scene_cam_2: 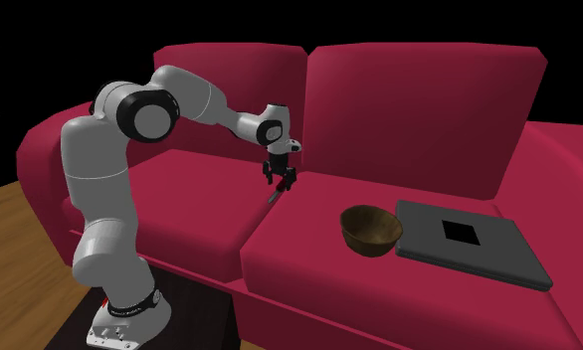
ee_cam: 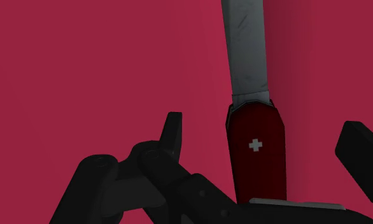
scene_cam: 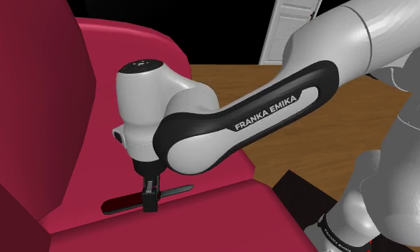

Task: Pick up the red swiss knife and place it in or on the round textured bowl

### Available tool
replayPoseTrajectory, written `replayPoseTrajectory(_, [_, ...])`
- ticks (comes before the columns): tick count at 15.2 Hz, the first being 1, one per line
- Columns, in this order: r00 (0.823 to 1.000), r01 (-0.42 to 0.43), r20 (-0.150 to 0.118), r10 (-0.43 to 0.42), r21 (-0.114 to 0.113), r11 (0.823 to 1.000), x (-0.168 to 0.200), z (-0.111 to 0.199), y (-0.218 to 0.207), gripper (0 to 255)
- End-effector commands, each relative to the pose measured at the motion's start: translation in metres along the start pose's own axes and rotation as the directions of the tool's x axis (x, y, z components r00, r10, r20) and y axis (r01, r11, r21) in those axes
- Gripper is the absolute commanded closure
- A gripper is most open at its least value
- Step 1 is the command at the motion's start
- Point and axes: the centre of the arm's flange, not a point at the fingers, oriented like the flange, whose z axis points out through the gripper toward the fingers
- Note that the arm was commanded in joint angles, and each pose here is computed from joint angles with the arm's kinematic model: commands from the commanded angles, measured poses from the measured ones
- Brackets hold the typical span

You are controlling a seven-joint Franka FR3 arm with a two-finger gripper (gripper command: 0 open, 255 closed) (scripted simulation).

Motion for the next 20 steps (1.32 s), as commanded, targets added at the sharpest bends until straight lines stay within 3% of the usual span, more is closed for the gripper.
replayPoseTrajectory(1, [1.000,0.000,-0.001,0.000,0.000,1.000,0.000,0.009,0.000,0])
replayPoseTrajectory(8, [1.000,0.000,0.000,0.000,0.000,1.000,0.000,0.009,0.000,0])
replayPoseTrajectory(9, [1.000,0.000,0.000,0.000,0.000,1.000,0.000,0.009,0.000,255])
replayPoseTrajectory(20, [1.000,0.000,-0.001,0.000,0.000,1.000,0.000,-0.001,0.000,255])
